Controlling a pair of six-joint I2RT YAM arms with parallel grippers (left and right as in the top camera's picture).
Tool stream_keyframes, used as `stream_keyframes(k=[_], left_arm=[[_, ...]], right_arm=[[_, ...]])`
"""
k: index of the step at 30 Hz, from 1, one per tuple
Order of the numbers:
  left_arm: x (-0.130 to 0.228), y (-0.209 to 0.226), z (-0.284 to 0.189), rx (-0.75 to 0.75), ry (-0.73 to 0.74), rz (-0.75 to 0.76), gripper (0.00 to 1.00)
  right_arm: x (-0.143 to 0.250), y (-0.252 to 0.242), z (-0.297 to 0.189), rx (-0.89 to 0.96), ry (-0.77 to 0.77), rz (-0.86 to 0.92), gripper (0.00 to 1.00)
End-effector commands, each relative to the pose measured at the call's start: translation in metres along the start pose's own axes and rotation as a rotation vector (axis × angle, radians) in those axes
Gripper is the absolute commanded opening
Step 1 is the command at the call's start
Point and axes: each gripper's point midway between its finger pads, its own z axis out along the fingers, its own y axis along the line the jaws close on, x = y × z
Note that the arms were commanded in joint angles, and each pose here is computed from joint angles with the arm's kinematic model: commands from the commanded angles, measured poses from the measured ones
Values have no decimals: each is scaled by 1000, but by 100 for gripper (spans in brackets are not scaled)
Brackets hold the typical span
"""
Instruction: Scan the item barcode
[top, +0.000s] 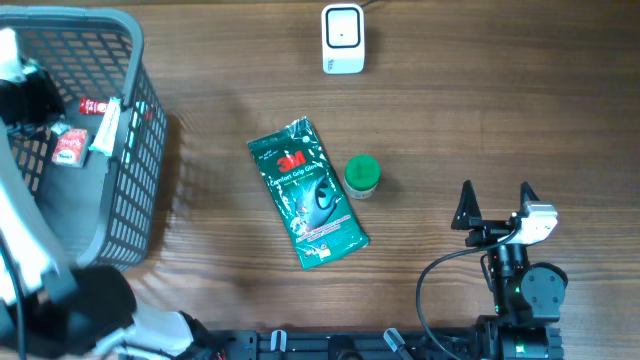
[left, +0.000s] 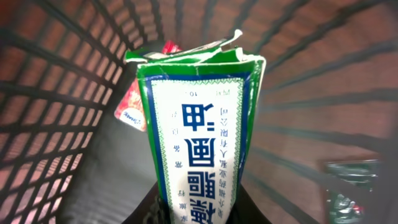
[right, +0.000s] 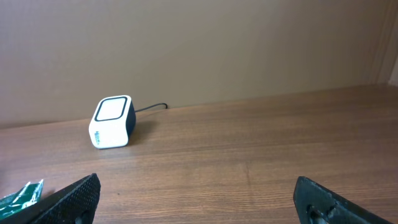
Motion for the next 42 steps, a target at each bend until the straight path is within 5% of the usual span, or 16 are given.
stream_keyframes(k=[1,5,9,13,18,24,26,27,28,30,35,39,40,42], left_arm=[[10,-49,-79,138,-122,-102,16],[50,-135,-138,401,-125,27,16],[109,-200,-136,510,65,231,17],[169,-251,-88,569,244,398,17],[223,-319,3,672,220,484,16],[283,-307,116,514,174,654,25],[278,-303,125,465,151,656,29],[272,-308,124,476,122,653,47],[265,-314,123,491,87,649,100],[236,-325,102,507,11,635,100],[73,-305,-86,433,-470,475,100],[44,-217,-170,196,-685,407,100],[40,-189,-180,130,-712,282,100],[33,-106,-199,-22,-794,-262,100]], right_arm=[[-1,-1,0,7,-7,2,100],[-1,-1,0,7,-7,1,100],[-1,-1,0,7,-7,1,100],[-1,-1,0,7,-7,1,100],[-1,-1,0,7,-7,1,100],[-1,-1,0,7,-7,2,100],[-1,-1,0,7,-7,2,100],[-1,-1,0,7,-7,1,100],[-1,-1,0,7,-7,2,100],[-1,-1,0,7,-7,1,100],[-1,-1,0,7,-7,2,100],[-1,-1,0,7,-7,1,100],[-1,-1,0,7,-7,1,100],[-1,-1,0,7,-7,1,100]])
